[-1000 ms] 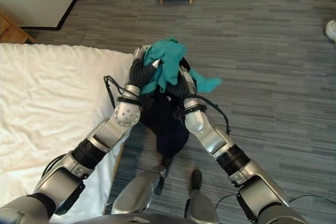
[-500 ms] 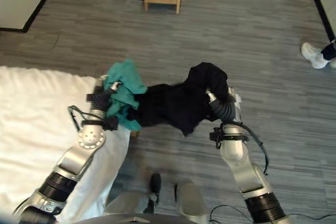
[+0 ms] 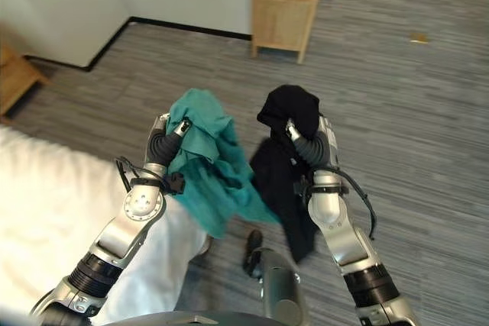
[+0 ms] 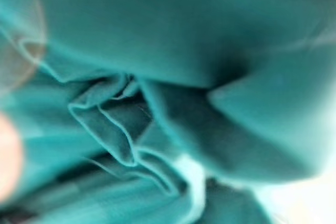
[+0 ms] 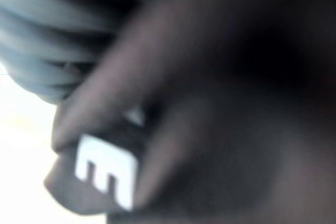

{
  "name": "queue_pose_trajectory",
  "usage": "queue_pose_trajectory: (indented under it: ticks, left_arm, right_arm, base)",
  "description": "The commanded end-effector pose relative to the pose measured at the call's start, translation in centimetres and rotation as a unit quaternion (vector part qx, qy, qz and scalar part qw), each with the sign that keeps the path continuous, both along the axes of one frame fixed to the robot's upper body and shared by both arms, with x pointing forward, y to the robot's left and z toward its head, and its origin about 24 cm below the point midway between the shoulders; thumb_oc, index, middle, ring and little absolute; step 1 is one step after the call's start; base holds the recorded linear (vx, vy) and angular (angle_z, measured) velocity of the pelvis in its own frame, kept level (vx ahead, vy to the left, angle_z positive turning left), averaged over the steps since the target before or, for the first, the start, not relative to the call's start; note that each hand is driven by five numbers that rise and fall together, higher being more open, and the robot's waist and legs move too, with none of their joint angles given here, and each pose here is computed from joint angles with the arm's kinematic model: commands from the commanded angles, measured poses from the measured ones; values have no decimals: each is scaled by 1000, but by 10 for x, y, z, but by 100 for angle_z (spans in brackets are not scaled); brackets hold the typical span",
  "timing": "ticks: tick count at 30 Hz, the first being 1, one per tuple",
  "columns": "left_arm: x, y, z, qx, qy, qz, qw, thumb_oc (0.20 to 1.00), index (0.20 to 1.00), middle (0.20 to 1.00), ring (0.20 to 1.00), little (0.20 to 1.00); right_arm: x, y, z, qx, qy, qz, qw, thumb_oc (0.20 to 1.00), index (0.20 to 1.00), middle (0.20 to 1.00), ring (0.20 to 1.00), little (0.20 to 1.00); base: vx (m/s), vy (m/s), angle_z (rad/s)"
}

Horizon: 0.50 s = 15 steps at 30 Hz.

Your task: Pick up bed clothes into laundry basket.

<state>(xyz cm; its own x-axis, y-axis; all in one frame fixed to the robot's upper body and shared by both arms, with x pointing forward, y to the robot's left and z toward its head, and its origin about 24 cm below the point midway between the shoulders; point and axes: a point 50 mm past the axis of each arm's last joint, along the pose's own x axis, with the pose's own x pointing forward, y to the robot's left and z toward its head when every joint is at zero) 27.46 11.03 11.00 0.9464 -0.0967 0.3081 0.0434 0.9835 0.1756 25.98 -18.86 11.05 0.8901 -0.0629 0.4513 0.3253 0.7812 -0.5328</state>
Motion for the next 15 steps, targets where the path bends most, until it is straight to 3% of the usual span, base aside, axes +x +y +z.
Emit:
queue_pose_trajectory:
  ticks: [1, 4, 7, 11, 15]
  left_arm:
    - [5, -4, 35, -27, -87, -23, 996, 200, 200, 200, 200, 200]
    - [8, -7, 39, -30, -90, -21, 995, 200, 200, 200, 200, 200]
    - [12, -14, 37, -45, -74, -19, 996, 200, 200, 200, 200, 200]
    - [9, -9, 28, -34, -60, -14, 997, 200, 200, 200, 200, 200]
    - [11, -16, 24, -31, -55, -22, 998, 200, 200, 200, 200, 200]
  right_arm:
    - [0, 4, 36, -15, -104, 5, 994, 200, 200, 200, 200, 200]
    - [7, 6, 43, -19, -119, 1, 993, 200, 200, 200, 200, 200]
    - [17, 12, 41, -13, -106, 10, 994, 200, 200, 200, 200, 200]
    - [20, 8, 34, -16, -86, 11, 996, 200, 200, 200, 200, 200]
    - [18, 2, 24, -16, -58, -4, 998, 200, 200, 200, 200, 200]
  base:
    - [264, -74, -39]
    - [199, 8, -45]
    - [477, 191, -179]
    - [399, 144, -100]
    - [533, 160, -6]
